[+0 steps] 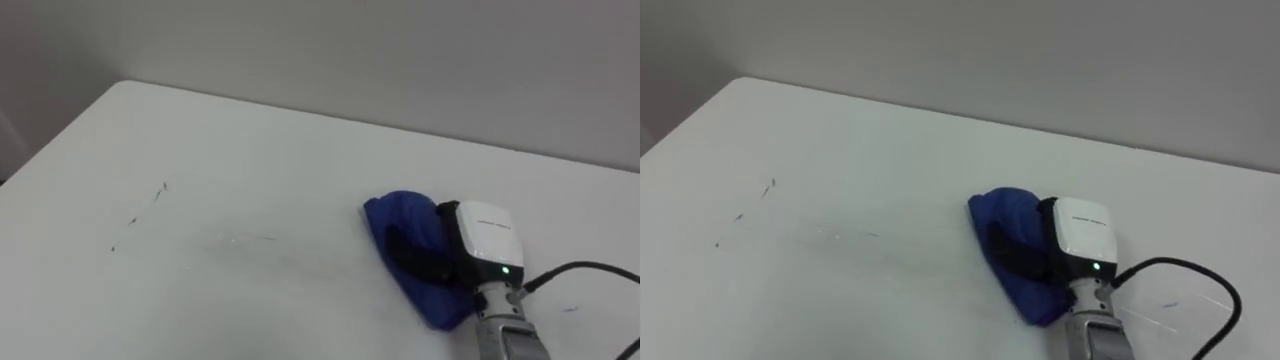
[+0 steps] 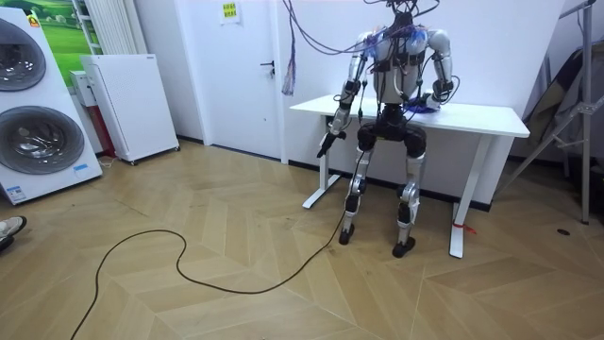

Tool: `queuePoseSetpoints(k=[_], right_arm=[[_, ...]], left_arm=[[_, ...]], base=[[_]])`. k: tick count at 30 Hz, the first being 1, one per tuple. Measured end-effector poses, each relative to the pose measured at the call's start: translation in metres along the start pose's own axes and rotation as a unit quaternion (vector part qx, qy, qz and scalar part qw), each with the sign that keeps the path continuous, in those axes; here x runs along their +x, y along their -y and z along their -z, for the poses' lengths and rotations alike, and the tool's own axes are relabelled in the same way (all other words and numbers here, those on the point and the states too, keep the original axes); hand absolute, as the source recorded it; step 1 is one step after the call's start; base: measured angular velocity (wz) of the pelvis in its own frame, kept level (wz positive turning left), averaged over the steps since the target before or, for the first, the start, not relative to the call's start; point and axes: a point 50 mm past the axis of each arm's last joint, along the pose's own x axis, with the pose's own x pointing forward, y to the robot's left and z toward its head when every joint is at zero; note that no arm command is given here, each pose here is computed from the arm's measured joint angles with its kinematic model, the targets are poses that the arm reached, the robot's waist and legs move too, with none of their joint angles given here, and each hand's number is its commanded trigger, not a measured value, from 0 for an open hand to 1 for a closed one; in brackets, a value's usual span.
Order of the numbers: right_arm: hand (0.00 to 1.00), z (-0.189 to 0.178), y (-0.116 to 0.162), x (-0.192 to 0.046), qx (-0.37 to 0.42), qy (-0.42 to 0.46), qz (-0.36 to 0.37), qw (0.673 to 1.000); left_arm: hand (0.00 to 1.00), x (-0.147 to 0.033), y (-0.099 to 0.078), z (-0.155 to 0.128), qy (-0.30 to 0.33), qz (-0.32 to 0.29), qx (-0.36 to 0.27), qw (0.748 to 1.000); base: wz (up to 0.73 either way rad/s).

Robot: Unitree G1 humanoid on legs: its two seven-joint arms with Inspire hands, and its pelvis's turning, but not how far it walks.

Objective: Wipe table

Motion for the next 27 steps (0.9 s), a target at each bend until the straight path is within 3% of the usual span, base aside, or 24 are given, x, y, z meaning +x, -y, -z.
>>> queuePoseSetpoints(k=[6, 14, 27], right_arm=[[0.0, 0.009, 0.006, -0.001, 0.026, -0.019, 0.015, 0.999], [0.0, 0.031, 0.036, 0.004, 0.048, -0.066, 0.091, 0.992], [0.0, 0.076, 0.075, -0.001, 0.093, -0.178, 0.219, 0.955]], left_arm=[[0.0, 0.003, -0.001, -0.017, 0.028, -0.002, -0.013, 1.0], [0.0, 0.006, -0.004, -0.024, 0.034, -0.007, -0.02, 0.999], [0.0, 0.005, -0.008, -0.002, -0.007, -0.011, -0.061, 0.998]], base=[[-0.07], [-0.11], [-0.01]])
